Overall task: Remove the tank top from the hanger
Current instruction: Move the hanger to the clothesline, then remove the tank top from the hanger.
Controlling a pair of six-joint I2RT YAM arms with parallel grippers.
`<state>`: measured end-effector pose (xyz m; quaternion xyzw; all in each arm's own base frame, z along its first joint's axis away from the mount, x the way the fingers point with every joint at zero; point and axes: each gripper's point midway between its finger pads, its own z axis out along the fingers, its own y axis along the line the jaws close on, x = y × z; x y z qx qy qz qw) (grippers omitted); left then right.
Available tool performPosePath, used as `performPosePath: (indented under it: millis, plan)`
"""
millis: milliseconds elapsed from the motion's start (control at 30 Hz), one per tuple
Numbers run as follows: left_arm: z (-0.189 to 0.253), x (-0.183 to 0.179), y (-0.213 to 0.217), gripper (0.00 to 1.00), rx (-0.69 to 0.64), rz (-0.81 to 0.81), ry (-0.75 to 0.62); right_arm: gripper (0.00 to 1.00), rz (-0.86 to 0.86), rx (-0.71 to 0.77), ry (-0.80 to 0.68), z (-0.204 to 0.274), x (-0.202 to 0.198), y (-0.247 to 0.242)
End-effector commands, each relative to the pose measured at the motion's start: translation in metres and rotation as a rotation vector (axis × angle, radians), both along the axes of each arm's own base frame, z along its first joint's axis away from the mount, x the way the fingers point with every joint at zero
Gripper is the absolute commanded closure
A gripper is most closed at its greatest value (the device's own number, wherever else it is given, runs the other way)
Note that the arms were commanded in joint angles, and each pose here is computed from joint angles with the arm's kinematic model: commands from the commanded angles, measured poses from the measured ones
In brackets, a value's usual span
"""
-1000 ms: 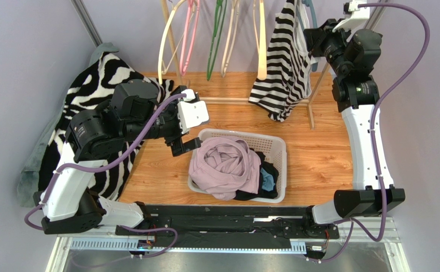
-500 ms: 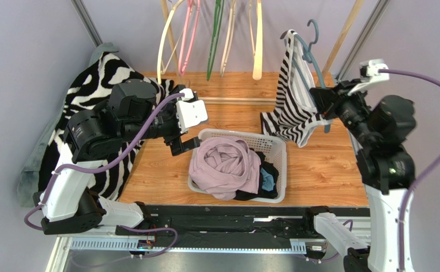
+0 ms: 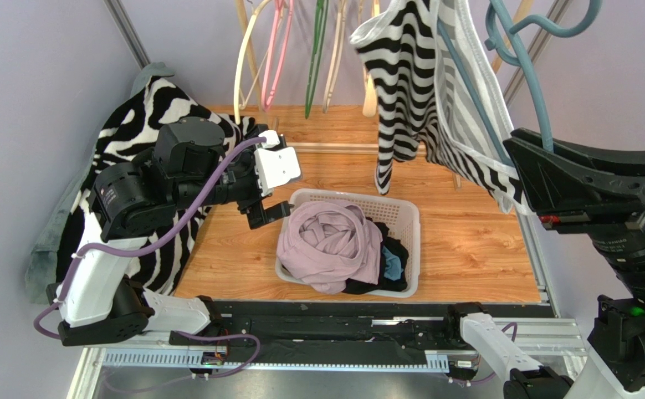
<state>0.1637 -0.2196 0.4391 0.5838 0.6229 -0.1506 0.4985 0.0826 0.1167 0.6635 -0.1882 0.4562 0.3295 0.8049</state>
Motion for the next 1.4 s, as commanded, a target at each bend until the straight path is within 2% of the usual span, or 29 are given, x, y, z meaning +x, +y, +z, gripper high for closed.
performPosePath:
  millis: [0,267,533,800,967,1067,1233,1367]
  plan:
    - [0.014,-0.006,0.008,0.01,-0.036,-0.007,-0.039,1.00,0.141,-0.032,-0.051,0.007,-0.018,0.018]
    - [0.024,-0.019,0.018,0.01,-0.069,-0.043,-0.048,1.00,0.108,-0.085,0.116,-0.056,0.024,0.020]
    - [0.040,-0.024,0.030,0.01,-0.100,-0.047,-0.113,1.00,0.161,-0.132,0.153,-0.093,0.005,0.025]
    - [0.067,-0.029,0.053,0.01,-0.139,-0.054,-0.299,1.00,0.438,-0.279,0.162,-0.139,-0.029,0.052]
    - [0.094,-0.048,0.063,0.01,-0.235,-0.111,-0.401,1.00,0.518,-0.320,0.223,-0.163,-0.027,0.058]
    - [0.100,-0.048,0.061,0.01,-0.244,-0.125,-0.434,1.00,0.549,-0.338,0.272,-0.177,-0.019,0.060]
    - [0.095,-0.029,0.047,0.01,-0.197,-0.113,-0.480,1.00,0.579,-0.366,0.342,-0.199,-0.006,0.063]
    - [0.091,-0.031,0.019,0.01,-0.193,-0.224,-0.461,1.00,0.595,-0.403,0.377,-0.215,0.002,0.066]
